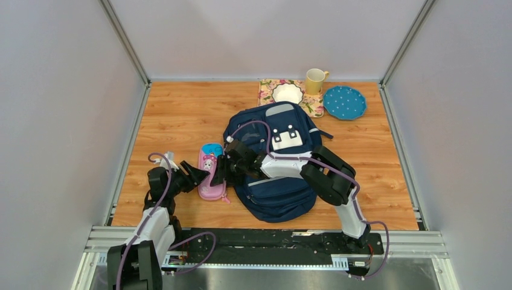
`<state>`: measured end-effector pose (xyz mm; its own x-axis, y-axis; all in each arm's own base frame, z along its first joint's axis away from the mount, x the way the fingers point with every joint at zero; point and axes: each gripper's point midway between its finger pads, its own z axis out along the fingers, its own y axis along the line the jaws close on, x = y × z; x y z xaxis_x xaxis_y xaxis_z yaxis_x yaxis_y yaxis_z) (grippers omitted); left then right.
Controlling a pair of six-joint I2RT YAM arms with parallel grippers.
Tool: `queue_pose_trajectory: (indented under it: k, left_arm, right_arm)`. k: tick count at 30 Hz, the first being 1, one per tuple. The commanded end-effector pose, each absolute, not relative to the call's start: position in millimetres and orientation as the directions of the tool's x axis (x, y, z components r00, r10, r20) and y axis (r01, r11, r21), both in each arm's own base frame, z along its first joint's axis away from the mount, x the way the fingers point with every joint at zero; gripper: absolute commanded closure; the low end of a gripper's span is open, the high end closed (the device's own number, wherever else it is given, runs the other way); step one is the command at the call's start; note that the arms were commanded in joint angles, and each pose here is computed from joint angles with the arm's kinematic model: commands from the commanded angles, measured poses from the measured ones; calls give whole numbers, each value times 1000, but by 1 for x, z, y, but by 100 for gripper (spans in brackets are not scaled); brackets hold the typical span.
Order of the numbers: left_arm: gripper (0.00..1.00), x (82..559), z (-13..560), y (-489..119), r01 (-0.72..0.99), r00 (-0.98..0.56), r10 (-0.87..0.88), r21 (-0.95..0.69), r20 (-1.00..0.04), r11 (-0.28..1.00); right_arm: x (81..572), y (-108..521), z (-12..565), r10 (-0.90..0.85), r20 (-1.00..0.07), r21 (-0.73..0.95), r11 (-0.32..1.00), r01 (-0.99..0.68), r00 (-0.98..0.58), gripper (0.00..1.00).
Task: Pack the student bag
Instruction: Pick up the stationery from the center of the board.
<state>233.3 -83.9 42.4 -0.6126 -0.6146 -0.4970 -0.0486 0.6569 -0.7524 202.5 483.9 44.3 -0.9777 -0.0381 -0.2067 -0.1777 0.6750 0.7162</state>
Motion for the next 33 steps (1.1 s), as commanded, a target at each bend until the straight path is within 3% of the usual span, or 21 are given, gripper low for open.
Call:
queue_pose_trajectory:
  k: [1, 3, 5, 11, 22, 33]
  left_arm:
    - [37, 200, 54, -124, 83, -716, -569, -858, -406, 507]
    - [54, 200, 62, -126, 115, -717, -561, -863, -415, 492]
    - [66, 198, 64, -128, 125, -723, -555, -868, -411, 480]
    - [100, 194, 66, -133, 134, -746, -537, -879, -394, 458]
    - [100, 190, 79, -137, 203, -746, -508, -873, -431, 443]
    - [100, 197, 138, -139, 349, -706, -494, -856, -508, 382]
  right_arm:
    - [194, 509, 83, -32, -264, 816, 526, -241, -964, 56]
    - [194, 513, 95, -20, -285, 842, 472, -260, -958, 54]
    - [192, 515, 107, -23, -293, 857, 436, -273, -956, 45]
    - [192, 516, 121, -11, -325, 868, 394, -303, -946, 44]
    - [181, 508, 176, 43, -404, 900, 197, -389, -914, 33]
    - [175, 481, 217, 83, -492, 862, 185, -472, -866, 30]
